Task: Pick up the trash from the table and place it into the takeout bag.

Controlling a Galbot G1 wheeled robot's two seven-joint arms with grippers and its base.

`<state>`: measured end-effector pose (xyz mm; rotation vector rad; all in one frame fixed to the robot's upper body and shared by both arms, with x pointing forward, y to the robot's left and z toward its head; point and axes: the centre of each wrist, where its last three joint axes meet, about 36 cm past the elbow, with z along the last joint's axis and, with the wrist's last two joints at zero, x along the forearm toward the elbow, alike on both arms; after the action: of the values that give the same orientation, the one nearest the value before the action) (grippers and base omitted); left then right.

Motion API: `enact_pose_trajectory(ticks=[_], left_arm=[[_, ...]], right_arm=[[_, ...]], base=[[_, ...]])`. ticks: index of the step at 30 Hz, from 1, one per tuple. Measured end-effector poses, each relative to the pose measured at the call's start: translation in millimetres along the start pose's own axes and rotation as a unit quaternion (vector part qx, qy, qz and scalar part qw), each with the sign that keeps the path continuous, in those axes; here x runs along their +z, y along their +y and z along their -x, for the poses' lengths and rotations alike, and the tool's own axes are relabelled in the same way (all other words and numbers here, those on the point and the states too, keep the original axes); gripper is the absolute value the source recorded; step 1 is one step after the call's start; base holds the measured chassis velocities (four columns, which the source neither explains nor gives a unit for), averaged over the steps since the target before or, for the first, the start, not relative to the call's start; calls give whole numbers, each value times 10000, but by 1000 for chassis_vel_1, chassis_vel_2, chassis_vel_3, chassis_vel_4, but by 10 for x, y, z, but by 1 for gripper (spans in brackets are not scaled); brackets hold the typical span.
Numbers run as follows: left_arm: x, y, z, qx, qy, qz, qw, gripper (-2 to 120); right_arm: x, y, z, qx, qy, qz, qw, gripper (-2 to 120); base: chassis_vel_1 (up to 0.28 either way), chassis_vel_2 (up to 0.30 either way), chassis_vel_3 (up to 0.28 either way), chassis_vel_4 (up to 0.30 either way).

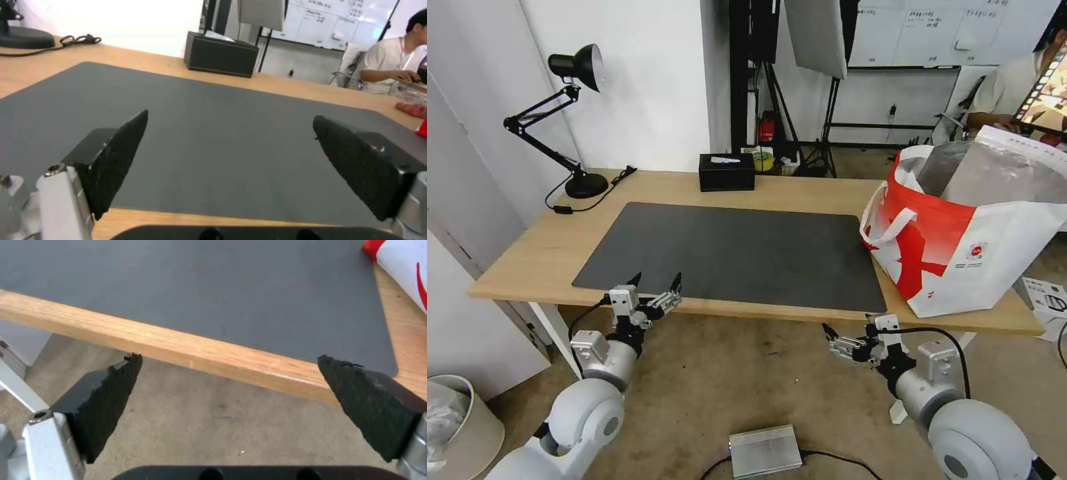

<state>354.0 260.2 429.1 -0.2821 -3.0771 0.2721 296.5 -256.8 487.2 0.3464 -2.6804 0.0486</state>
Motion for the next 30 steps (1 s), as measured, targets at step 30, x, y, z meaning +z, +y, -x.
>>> enact_pose_trajectory(ticks=[30], left_arm=[[62,86,-85,-90,230,330,9992,100]], right_arm=[[0,0,0,0,0,0,10000,100]], base=[[0,0,0,0]])
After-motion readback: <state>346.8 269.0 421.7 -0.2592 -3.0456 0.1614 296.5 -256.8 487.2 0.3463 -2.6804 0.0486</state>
